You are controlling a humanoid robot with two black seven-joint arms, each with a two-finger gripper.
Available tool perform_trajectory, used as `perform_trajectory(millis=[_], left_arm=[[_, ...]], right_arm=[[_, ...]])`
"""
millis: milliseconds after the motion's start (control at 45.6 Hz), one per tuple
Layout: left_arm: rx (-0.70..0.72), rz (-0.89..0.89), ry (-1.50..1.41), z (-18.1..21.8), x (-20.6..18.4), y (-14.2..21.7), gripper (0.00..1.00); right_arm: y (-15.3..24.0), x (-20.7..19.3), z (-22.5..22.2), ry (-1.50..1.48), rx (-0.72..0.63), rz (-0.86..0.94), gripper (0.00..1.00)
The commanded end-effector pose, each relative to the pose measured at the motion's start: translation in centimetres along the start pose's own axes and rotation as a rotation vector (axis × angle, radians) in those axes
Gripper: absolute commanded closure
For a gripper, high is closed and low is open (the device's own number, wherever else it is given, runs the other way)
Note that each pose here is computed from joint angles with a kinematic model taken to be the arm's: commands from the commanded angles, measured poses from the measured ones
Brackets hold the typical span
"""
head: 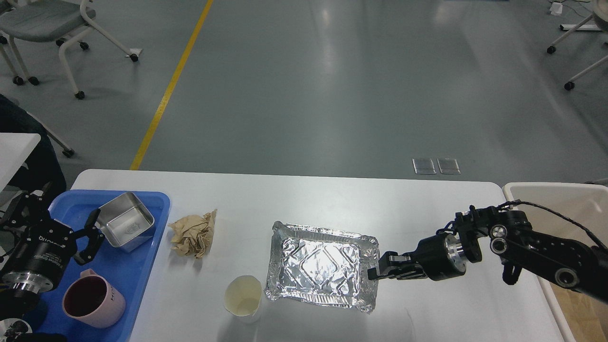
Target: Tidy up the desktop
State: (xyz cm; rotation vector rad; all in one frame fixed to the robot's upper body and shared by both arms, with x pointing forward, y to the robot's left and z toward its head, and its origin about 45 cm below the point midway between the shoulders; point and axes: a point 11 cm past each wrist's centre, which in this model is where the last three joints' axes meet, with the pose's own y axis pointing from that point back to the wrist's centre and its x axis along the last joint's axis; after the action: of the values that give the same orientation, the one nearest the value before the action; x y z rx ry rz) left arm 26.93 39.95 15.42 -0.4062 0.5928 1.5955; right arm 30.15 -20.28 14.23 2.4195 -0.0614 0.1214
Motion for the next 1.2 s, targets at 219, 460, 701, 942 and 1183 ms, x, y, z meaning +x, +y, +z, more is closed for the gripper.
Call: perform_trajectory(millis=[219, 460, 701, 942, 1183], left_arm=[[-0.029, -0.011, -0.233, 2.1, 0.7, -0.7, 0.04], [-0.128, 0.022, -0.225, 3.0, 0.1, -1.2, 0.04], [0.072, -0.102, -0.51, 5.6, -0.4, -0.4, 0.04], [0.291, -0.227, -0.739, 5.5, -1.1, 2.3, 0.04], [0.5, -0.304, -1.042, 5.6, 0.8, 5.6, 0.04]], right_arm=[[-1.0, 1.0, -1.0, 0.032, -0.011, -0.012, 1.0], [0.1, 1.6, -0.4, 0.032, -0.033, 0.006, 1.0], [0.0, 1.6, -0.4, 0.03, -0.033, 0.004, 1.0], [0.3, 2.3, -0.2, 0.027, -0.046, 0.016, 1.0], [0.8, 3.2, 0.0, -0.005, -0.055, 0.028, 1.0]])
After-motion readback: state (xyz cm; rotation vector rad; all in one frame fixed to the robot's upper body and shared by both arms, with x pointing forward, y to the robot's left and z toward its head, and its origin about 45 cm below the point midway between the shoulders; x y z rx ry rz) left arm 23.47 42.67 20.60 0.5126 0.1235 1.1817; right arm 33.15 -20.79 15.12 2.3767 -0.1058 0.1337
